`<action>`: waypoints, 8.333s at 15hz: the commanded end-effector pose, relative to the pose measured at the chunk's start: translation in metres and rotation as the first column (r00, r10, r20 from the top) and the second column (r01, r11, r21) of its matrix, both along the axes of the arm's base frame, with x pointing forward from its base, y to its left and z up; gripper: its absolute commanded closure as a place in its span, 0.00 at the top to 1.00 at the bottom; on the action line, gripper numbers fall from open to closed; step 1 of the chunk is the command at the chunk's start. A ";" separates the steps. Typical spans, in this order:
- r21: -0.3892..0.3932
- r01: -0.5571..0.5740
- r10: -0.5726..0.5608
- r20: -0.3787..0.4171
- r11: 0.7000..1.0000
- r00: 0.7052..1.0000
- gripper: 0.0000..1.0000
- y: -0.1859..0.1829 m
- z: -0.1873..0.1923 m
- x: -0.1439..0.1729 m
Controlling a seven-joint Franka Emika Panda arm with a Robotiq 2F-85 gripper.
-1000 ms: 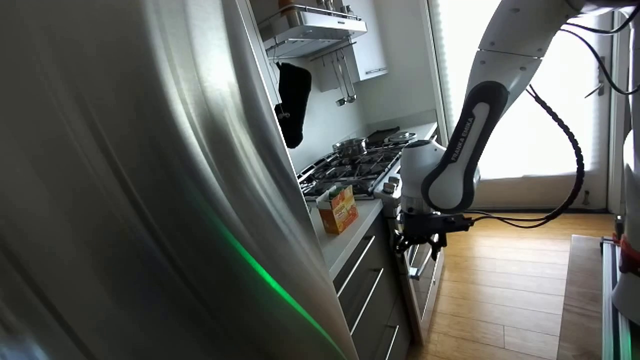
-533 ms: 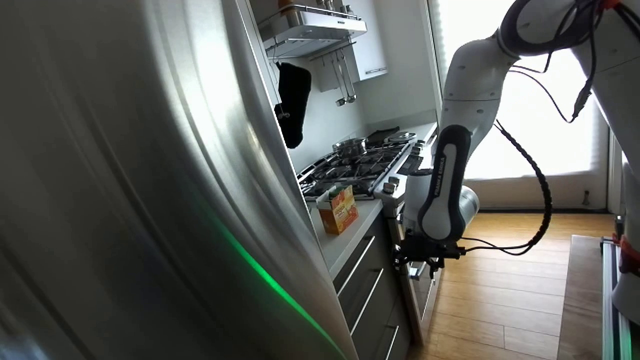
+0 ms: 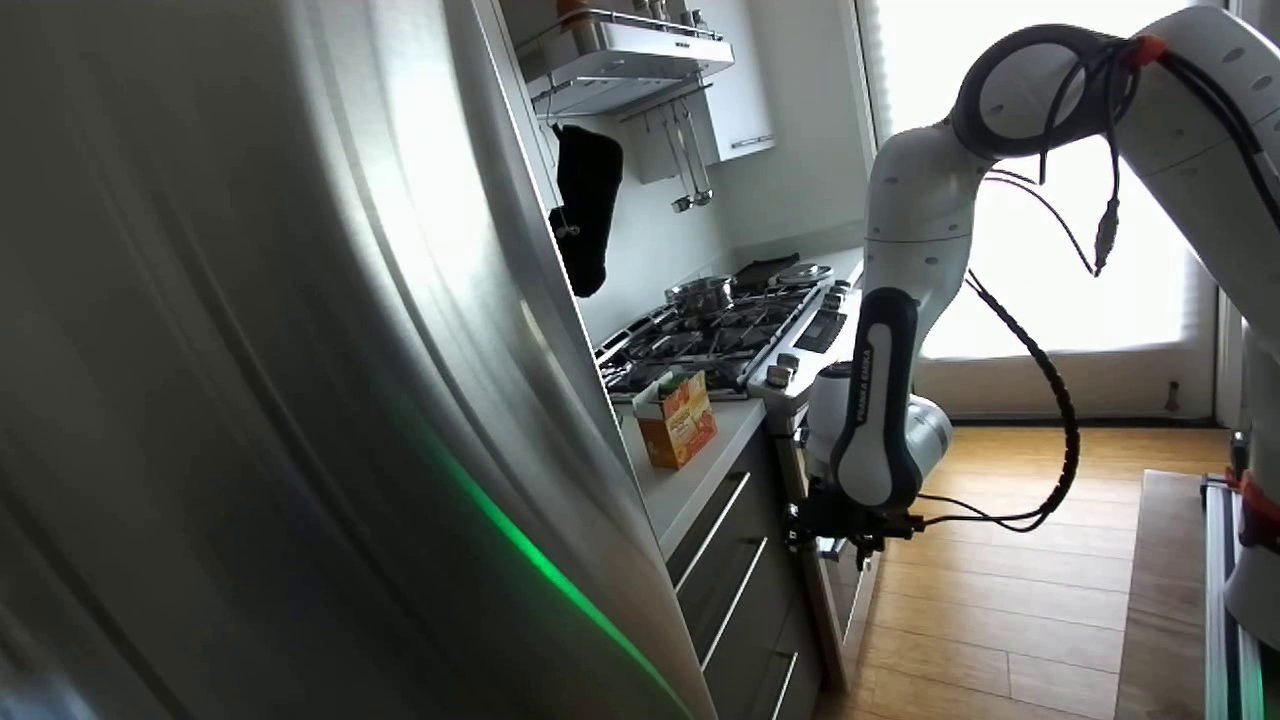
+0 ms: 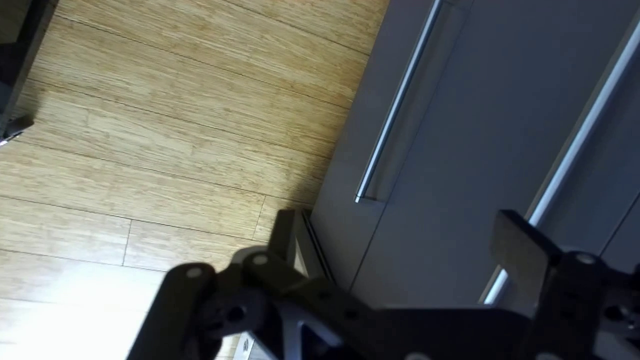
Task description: Open the second drawer fully
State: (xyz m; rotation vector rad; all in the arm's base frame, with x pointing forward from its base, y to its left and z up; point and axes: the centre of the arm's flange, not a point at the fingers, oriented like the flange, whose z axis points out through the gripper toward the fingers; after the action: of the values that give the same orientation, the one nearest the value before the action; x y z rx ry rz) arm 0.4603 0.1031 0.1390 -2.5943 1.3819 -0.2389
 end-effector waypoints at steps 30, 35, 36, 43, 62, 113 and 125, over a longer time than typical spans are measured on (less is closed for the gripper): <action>0.086 0.240 -0.255 0.321 0.967 0.912 1.00 0.014 -0.112 0.094; 0.092 0.238 -0.254 0.302 0.967 0.919 1.00 0.011 -0.124 0.103; 0.094 0.237 -0.255 0.303 0.967 0.918 1.00 0.010 -0.126 0.104; 0.113 0.235 -0.257 0.264 0.965 0.930 1.00 0.006 -0.141 0.117; 0.058 0.208 -0.211 0.046 0.976 0.977 0.15 0.010 -0.109 0.104; -0.033 -0.391 0.390 -0.046 0.920 0.920 1.00 0.029 0.028 -0.077; -0.003 -0.722 0.689 -0.295 0.692 0.662 1.00 0.007 -0.053 -0.098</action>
State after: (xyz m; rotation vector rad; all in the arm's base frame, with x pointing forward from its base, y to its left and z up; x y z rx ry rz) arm 0.3553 0.1188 0.1087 -3.0575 0.3501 0.1698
